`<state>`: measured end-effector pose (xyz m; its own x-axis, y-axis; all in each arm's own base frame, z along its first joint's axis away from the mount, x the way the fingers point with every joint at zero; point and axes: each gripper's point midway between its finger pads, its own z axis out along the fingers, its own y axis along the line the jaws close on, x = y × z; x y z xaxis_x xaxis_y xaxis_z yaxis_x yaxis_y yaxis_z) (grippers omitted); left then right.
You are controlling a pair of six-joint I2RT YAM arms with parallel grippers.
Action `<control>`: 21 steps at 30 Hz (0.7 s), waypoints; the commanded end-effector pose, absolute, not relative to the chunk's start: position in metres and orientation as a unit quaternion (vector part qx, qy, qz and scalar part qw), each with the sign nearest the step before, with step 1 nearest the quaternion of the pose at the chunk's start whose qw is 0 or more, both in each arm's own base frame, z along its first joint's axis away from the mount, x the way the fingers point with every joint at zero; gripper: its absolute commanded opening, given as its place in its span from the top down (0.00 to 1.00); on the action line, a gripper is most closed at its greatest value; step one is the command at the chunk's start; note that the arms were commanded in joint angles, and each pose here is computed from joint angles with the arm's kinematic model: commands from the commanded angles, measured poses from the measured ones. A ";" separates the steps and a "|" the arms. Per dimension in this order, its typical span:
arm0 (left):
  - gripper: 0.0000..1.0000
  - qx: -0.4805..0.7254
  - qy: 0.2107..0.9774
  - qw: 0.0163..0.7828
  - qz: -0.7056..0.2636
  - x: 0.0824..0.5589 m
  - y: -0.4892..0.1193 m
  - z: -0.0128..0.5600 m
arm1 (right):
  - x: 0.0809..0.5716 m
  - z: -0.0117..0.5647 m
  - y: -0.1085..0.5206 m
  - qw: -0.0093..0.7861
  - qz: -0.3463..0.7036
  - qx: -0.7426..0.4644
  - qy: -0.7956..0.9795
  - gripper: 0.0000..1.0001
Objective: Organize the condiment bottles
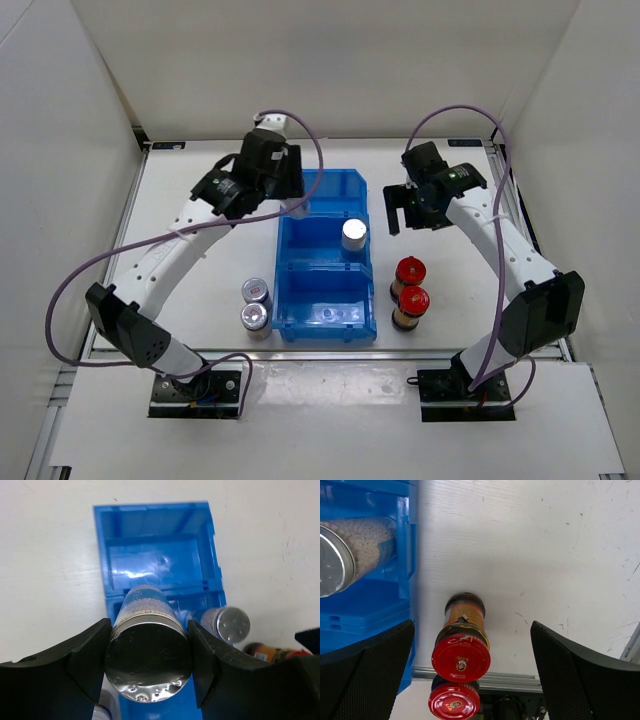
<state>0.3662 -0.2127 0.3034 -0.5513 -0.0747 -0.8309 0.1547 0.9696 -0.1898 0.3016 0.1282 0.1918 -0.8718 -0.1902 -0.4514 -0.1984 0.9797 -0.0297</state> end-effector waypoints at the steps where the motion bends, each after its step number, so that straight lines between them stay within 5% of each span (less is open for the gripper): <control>1: 0.89 0.028 0.867 0.476 -0.145 0.364 -0.235 0.311 | 0.295 0.201 0.127 0.240 0.028 -0.084 0.967 0.00; 16: 0.89 0.067 0.916 0.374 -0.128 0.340 -0.251 0.203 | 0.267 0.153 0.121 0.166 0.026 -0.084 0.982 0.00; 21: 0.79 0.073 0.920 0.366 -0.120 0.344 -0.254 0.184 | 0.265 0.144 0.126 0.155 0.038 -0.087 0.983 0.00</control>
